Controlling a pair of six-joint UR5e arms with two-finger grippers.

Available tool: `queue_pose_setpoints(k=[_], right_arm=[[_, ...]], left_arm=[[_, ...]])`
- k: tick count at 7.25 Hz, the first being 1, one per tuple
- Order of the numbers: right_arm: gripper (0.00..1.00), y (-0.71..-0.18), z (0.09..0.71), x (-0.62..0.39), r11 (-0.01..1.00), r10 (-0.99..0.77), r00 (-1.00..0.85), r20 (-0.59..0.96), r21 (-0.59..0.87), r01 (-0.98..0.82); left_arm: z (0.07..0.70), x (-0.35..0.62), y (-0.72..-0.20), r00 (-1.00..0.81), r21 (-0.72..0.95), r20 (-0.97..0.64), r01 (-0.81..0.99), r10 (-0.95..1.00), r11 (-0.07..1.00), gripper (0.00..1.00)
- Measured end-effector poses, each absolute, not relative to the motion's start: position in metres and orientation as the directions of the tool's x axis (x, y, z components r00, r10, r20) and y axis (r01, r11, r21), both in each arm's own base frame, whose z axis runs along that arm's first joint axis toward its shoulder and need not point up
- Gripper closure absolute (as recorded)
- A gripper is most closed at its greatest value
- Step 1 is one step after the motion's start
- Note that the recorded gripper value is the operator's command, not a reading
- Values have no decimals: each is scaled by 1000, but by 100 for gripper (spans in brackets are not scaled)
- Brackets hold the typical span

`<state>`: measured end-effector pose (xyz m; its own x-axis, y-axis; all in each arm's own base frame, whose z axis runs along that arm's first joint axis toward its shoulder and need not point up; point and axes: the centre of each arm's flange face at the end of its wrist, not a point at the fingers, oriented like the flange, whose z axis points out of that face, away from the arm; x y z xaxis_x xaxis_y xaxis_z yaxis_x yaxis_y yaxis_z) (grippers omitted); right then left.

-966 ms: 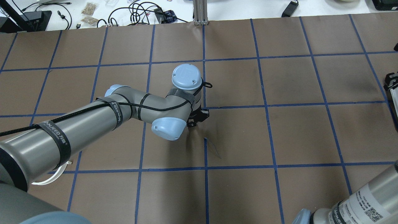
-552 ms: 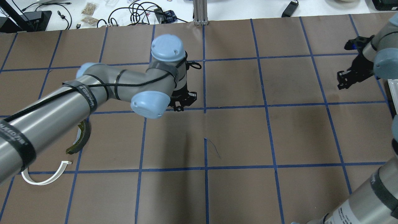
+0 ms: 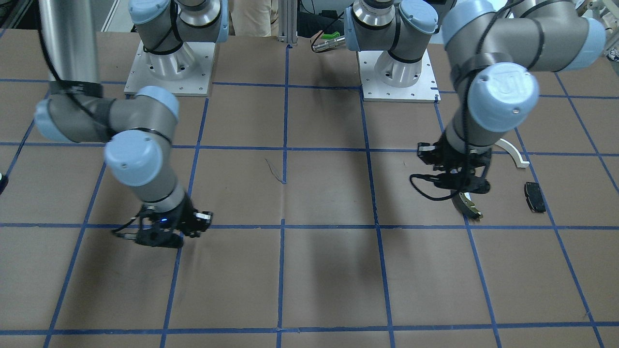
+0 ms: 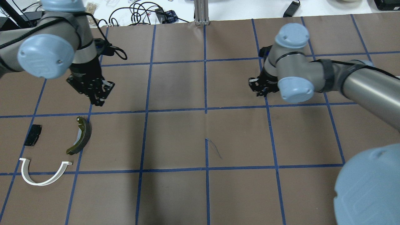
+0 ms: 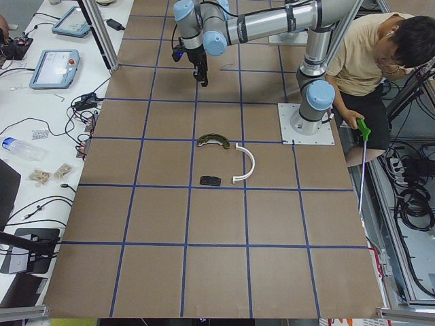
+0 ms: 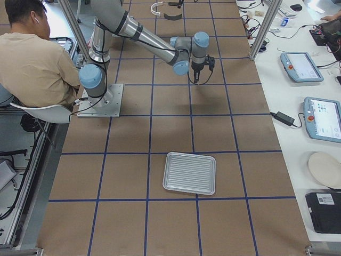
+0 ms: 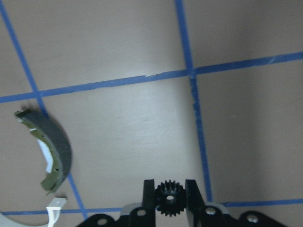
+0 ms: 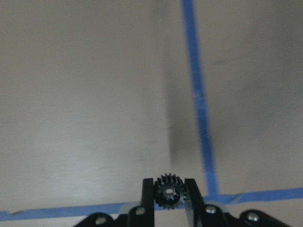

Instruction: Place bearing gear from tray to pile

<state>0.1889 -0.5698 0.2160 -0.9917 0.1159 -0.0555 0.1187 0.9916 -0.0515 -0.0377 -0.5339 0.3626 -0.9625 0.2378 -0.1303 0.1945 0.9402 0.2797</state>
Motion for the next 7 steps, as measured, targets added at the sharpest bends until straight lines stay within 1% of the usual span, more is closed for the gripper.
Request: queue_pose_setpoints(k=[1,2,3,4,5,6,7], right_arm=[[100,-549,218,254,986,155,-984,-92,-53,161],[100,-523,217,313,981,183,-973,-141,-35,190],[93,-499,208,363,981,186,-966,-177,-23,193],[61,-477,193,403,984,169,-964,-204,-27,178],[11,-463,184,428,988,140,-965,-221,-40,152],[4,-463,187,436,990,107,-967,-231,-66,125],[0,-482,202,426,990,83,-972,-221,-95,106]], left_arm=[[352,21,-530,-961,294,-137,193,241,936,100],[324,68,-526,-966,272,-152,161,207,949,100],[287,93,-516,-966,218,-182,140,182,966,100],[253,109,-504,-969,157,-191,125,155,980,100],[230,128,-494,-978,115,-168,102,120,988,100],[215,150,-486,-986,101,-142,78,92,992,23],[207,161,-482,-989,99,-127,66,78,993,0]])
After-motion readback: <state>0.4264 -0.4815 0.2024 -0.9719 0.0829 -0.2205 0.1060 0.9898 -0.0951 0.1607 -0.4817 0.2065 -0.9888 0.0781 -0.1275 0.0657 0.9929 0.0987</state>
